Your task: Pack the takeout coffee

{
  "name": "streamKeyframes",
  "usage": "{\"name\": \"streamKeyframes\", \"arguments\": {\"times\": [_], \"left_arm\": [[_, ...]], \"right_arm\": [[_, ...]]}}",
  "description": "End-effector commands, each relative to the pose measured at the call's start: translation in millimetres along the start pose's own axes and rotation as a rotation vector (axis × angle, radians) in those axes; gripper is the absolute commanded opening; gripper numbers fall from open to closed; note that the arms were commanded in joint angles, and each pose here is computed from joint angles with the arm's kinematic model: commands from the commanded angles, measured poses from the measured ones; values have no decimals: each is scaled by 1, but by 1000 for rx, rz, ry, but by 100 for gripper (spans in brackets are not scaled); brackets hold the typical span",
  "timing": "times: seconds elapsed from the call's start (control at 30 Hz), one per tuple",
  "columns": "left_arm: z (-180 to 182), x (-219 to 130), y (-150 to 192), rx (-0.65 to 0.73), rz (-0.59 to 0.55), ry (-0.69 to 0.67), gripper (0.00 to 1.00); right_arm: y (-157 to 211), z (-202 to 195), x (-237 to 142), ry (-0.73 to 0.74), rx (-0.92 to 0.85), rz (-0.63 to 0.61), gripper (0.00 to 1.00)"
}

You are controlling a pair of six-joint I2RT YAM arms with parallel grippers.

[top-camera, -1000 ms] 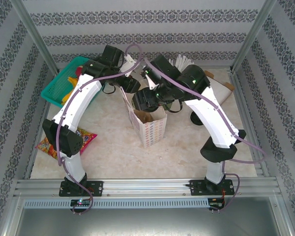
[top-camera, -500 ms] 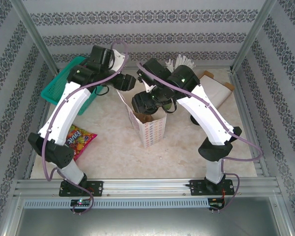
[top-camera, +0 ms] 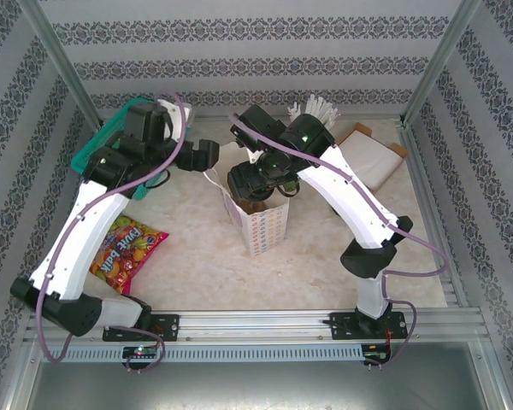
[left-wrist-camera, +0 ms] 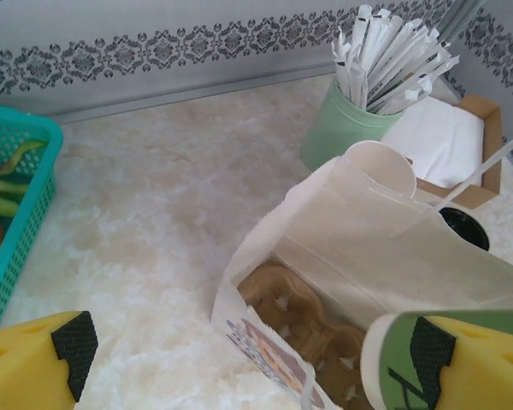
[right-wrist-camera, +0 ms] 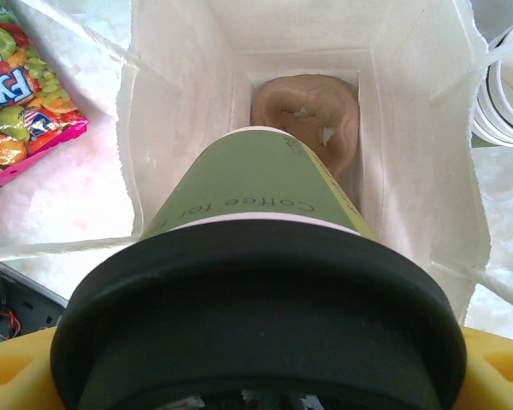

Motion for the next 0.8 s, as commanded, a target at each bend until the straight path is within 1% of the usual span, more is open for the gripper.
{"name": "streamKeyframes", "arguments": {"times": [0.0, 0.1, 0.17, 0.27, 0.4, 0.53, 0.6, 0.7, 0.77], "left_arm": [[-8, -18, 4, -108, -17, 69, 95], [-14, -26, 16, -164, 23, 151, 87], [-19, -30, 22, -174, 53, 203, 85], [-24, -33, 27, -177, 111, 253, 85], [-31, -23, 33, -174, 165, 309, 84], [-33, -14, 31, -175, 160, 324, 84], [-36, -14, 27, -164, 155, 360, 86], [-40, -20, 22, -145, 107, 394, 88], [-40, -23, 20, -146, 74, 400, 86]], "right_arm": [[30, -13, 3, 109, -24, 196, 71], [29, -13, 4, 117, -10, 195, 71], [29, -14, 4, 120, -7, 195, 71], [30, -13, 5, 119, -2, 200, 71], [31, -12, 10, 124, 1, 218, 71], [30, -11, 11, 123, 6, 216, 71], [30, -12, 13, 130, 5, 224, 71], [31, -12, 16, 138, 1, 235, 71], [31, -12, 18, 139, 0, 239, 71]]}}
Point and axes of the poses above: each hand's point on the last joint's axis, 136 mm out from that joint toward the fingers, its own x axis out along the fingers, its own z axis along the line the jaws close on, y = z × x, the point moved 8 cm from there along -x, back along the fingers, and after that the axes turned 3 degrees about -x, right-handed, at the moved point
